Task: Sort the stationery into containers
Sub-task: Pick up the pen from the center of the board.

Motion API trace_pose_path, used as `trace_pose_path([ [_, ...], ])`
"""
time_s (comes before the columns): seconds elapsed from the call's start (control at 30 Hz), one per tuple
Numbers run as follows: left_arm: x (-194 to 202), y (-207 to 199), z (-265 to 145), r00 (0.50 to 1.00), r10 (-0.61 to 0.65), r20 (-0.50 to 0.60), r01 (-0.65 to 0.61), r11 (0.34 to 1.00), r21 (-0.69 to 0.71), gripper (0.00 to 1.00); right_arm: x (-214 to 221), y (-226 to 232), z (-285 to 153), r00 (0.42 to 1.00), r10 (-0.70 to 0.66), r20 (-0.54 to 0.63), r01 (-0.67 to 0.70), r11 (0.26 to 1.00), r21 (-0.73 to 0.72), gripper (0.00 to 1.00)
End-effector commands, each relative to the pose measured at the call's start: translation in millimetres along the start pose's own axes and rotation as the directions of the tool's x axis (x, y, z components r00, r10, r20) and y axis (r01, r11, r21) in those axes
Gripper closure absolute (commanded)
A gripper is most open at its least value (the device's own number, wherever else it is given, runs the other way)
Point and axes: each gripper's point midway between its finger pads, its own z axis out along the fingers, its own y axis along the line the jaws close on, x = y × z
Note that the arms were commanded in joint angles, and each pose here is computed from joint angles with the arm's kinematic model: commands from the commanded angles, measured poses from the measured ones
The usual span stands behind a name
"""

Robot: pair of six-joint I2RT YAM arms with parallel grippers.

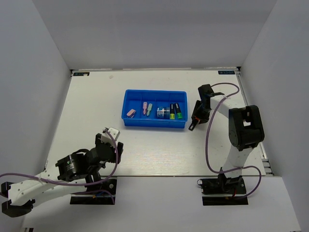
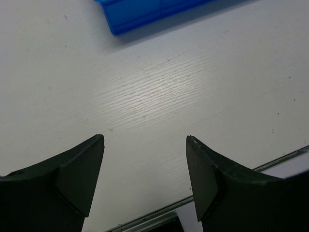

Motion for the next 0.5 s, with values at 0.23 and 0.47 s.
trace_pose_path([
  [0.23, 0, 0, -1, 1.0, -0.015, 0.011, 0.015, 1.0, 0.009, 0.21, 0, -27, 14, 0.997, -0.066, -0.051, 0.074, 0.983, 0.17, 0.58],
  [0.47, -2, 0, -3, 0.999, -0.024, 0.025, 0.024, 0.999, 0.022, 0.21, 9, -41, 16, 0.988, -0.115, -0.102, 0.136, 0.966, 0.222, 0.56],
])
